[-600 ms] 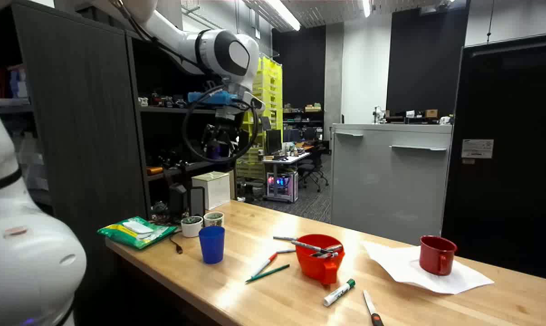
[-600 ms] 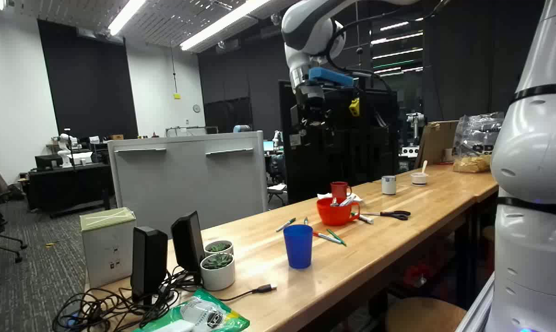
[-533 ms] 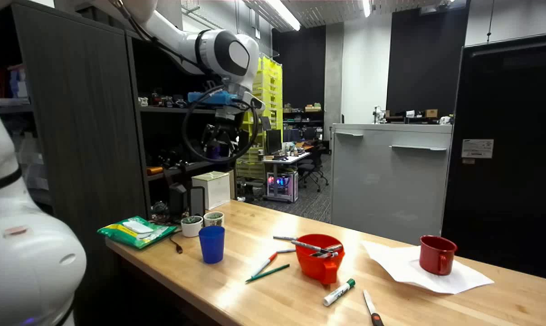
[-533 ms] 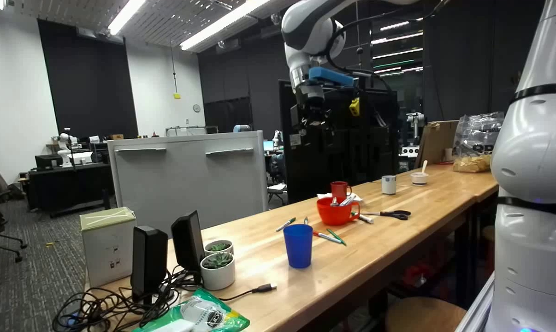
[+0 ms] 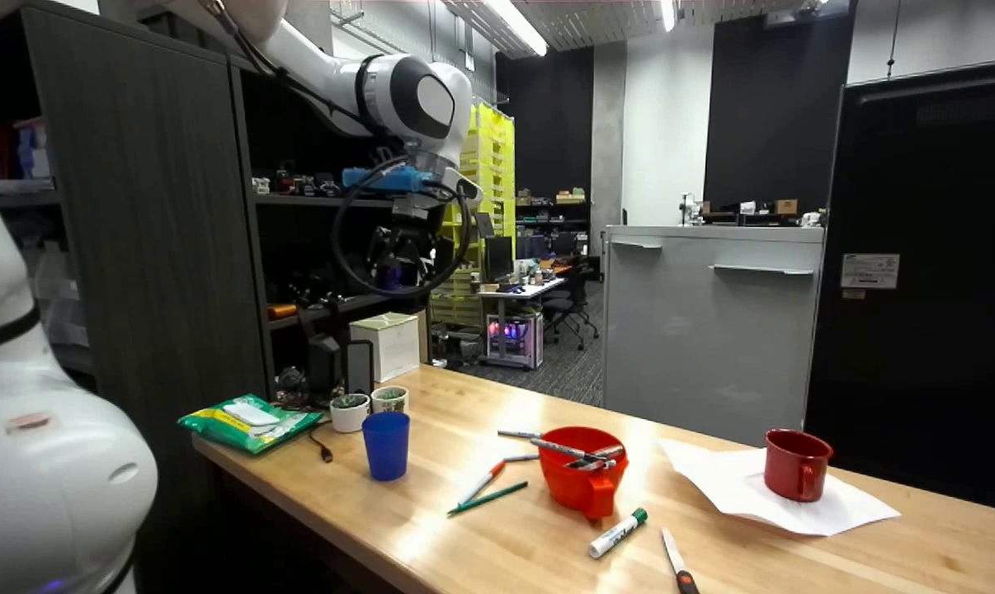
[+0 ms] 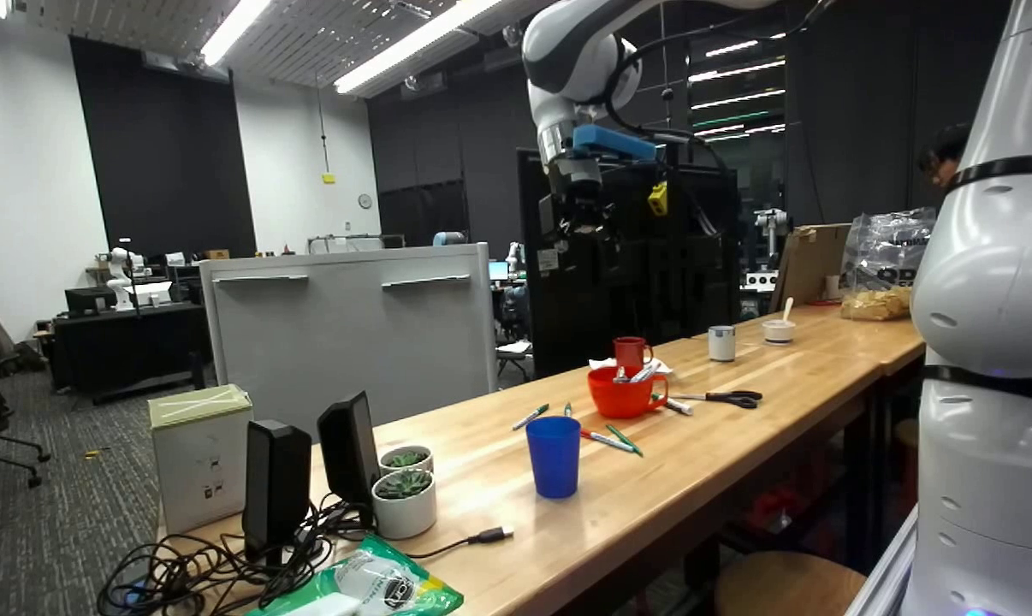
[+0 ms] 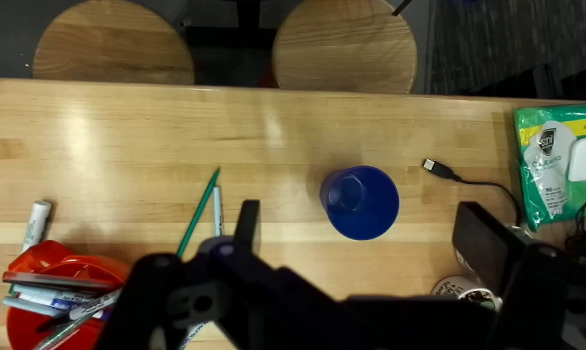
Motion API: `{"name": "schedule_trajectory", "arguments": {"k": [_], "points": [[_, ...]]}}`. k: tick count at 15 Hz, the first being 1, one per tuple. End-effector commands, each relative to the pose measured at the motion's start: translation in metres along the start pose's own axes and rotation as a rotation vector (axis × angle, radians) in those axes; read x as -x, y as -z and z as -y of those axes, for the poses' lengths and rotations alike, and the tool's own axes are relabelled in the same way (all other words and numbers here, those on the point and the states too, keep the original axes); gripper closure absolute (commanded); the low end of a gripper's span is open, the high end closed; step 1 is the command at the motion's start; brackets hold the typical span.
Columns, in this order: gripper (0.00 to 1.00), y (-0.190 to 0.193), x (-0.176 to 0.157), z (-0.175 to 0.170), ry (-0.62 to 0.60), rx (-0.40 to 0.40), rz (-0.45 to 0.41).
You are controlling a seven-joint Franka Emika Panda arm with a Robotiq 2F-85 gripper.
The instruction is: Put the blue cup on the white napkin.
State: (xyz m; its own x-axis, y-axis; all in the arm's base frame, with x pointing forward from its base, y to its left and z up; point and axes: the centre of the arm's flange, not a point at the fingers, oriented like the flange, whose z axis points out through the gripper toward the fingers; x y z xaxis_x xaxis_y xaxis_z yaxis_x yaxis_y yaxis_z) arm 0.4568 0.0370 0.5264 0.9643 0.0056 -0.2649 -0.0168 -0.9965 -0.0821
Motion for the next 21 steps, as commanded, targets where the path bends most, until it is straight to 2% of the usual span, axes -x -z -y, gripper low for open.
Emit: {"name": "schedule_trajectory", "arguments": {"k": [1,11,17,21], "points": [[0.00,0.000,0.000,0.000,0.000,0.000,0.000],[0.00,-0.054,-0.004,0.015,-0.063,-0.130,-0.022],[0.00,-0.117,-0.030,0.010,-0.142,-0.106,-0.036],[0.00,-0.142,-0.044,0.006,-0.177,-0.088,-0.039]]}}
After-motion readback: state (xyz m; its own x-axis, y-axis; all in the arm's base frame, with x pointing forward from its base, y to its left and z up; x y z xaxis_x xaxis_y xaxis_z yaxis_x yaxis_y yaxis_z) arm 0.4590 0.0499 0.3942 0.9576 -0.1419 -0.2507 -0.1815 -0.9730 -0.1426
